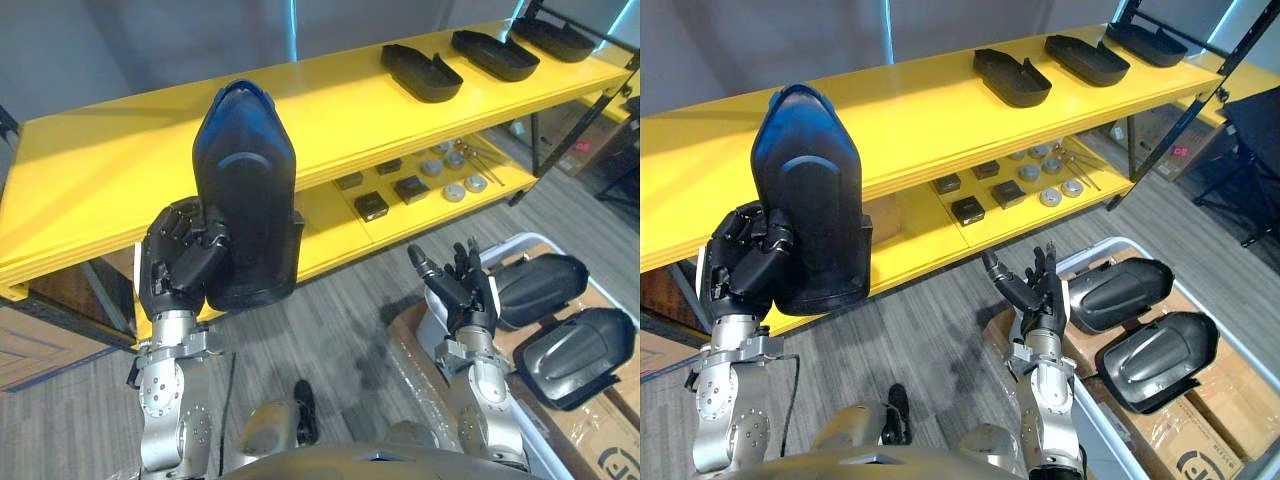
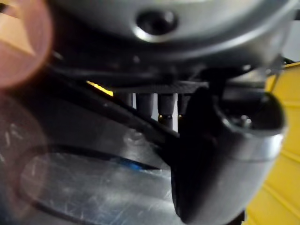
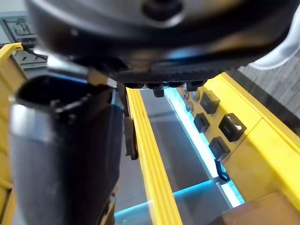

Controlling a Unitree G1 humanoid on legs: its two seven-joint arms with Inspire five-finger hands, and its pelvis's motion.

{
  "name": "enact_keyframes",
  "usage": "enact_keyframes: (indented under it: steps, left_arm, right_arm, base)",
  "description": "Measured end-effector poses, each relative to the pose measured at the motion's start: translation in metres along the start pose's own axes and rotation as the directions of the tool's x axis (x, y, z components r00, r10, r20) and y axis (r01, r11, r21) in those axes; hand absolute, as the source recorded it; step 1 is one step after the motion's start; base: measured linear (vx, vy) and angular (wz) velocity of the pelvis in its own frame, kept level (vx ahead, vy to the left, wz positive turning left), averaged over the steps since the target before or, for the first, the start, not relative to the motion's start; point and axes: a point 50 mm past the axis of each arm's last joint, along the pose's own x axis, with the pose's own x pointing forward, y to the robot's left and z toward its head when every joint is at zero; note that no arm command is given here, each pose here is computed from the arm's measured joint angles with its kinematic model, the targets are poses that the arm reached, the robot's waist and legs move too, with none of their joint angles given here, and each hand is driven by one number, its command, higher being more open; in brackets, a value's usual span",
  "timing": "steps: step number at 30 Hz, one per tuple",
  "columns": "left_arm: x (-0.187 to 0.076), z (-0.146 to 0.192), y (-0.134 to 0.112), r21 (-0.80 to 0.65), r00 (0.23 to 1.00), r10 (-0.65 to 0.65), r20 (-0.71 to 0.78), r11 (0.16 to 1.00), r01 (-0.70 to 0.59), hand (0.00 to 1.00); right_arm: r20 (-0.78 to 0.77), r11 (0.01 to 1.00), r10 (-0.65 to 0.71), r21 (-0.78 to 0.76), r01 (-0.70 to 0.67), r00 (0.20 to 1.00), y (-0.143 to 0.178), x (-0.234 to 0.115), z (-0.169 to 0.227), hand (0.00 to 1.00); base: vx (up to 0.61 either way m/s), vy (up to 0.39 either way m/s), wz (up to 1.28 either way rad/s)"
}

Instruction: Walk over and take three plastic housings, then place them on the shelf

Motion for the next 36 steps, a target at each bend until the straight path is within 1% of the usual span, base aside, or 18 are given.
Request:
enact_keyframes:
  steps: [2,5,8,10,13,14,15,16,19,23,24,25,27,30,33,36]
  left_arm:
    - [0.002,0.001,-0.001,-0.001,1.0,-0.007,0.003,1.0,0.007,0.0]
    - [0.008,0.003,-0.003,-0.003,0.999,-0.03,0.014,1.0,0.03,0.0]
    - [0.007,0.0,-0.004,-0.008,1.0,-0.003,-0.008,1.0,0.003,0.0]
    - [0.005,-0.002,-0.007,-0.022,1.0,0.001,-0.021,1.0,-0.002,0.0]
    - [-0.01,0.0,0.003,-0.012,0.997,0.057,-0.042,0.998,-0.058,0.0]
    - [-0.013,-0.004,0.004,-0.036,0.995,0.075,-0.063,0.996,-0.077,0.0]
    - [-0.023,-0.009,0.006,-0.062,0.989,0.111,-0.1,0.991,-0.118,0.0]
    - [-0.025,-0.012,0.006,-0.068,0.987,0.115,-0.11,0.99,-0.123,0.0]
    - [-0.025,-0.021,0.0,-0.089,0.985,0.089,-0.148,0.991,-0.103,0.0]
    - [-0.019,-0.021,-0.011,-0.124,0.992,0.012,-0.129,0.992,-0.028,0.0]
    - [-0.015,-0.019,-0.013,-0.124,0.994,-0.01,-0.108,0.992,-0.003,0.0]
    - [-0.012,-0.017,-0.013,-0.122,0.995,-0.016,-0.095,0.993,0.004,0.0]
    - [-0.009,-0.015,-0.012,-0.108,0.996,-0.026,-0.084,0.994,0.017,0.0]
    - [-0.009,-0.013,-0.007,-0.08,0.996,-0.023,-0.083,0.997,0.016,0.0]
    - [-0.006,-0.011,-0.006,-0.07,0.997,-0.021,-0.07,0.997,0.016,0.0]
    - [-0.003,-0.011,-0.01,-0.074,0.997,-0.039,-0.063,0.997,0.034,0.0]
  right_arm:
    - [0.007,0.999,0.026,-0.036,-0.025,1.0,0.0,0.0,0.001,1.0]
    - [0.045,0.998,0.043,-0.044,-0.041,0.998,-0.001,0.001,0.01,1.0]
    - [0.055,0.998,0.036,-0.062,-0.033,0.998,-0.007,-0.002,0.014,1.0]
    - [0.095,0.998,0.041,-0.054,-0.036,0.995,-0.007,-0.007,0.024,1.0]
    - [0.183,0.994,0.11,-0.046,-0.104,0.977,0.008,-0.007,0.044,1.0]
    - [0.194,0.991,0.129,-0.061,-0.119,0.973,0.008,-0.005,0.046,1.0]
    - [0.206,0.987,0.16,-0.066,-0.15,0.965,0.009,-0.004,0.05,1.0]
    - [0.211,0.986,0.166,-0.065,-0.156,0.963,0.009,-0.003,0.051,1.0]
    - [0.193,0.99,0.136,-0.055,-0.127,0.972,0.001,-0.003,0.048,1.0]
    - [0.195,0.997,-0.015,-0.069,0.029,0.981,-0.026,-0.005,0.049,1.0]
    - [0.182,0.995,-0.07,-0.052,0.081,0.981,-0.032,-0.006,0.044,1.0]
    - [0.166,0.993,-0.095,-0.052,0.105,0.982,-0.034,-0.005,0.04,1.0]
    - [0.158,0.992,-0.118,-0.032,0.124,0.98,-0.031,-0.005,0.037,1.0]
    - [0.167,0.993,-0.114,0.017,0.113,0.979,-0.022,-0.006,0.035,1.0]
    - [0.212,0.995,-0.095,0.037,0.089,0.973,-0.014,-0.008,0.038,1.0]
    - [0.261,0.997,-0.063,0.052,0.051,0.963,-0.004,-0.01,0.047,1.0]
  base:
    - [0.21,0.108,0.29]
    - [0.19,0.024,0.47]
    - [0.28,-0.099,0.78]
    - [0.26,-0.199,0.8]
    - [0.33,-0.346,0.32]
    - [0.31,-0.319,0.24]
    - [0.23,-0.201,0.29]
    - [0.32,-0.25,0.66]
    - [0.26,-0.182,0.55]
    - [0.19,0.007,0.29]
    - [0.15,0.106,0.13]
    - [0.12,0.134,0.13]
    - [0.04,0.121,-0.03]
    - [0.01,0.075,-0.35]
    - [0.01,0.043,-0.27]
    - [0.01,0.015,-0.03]
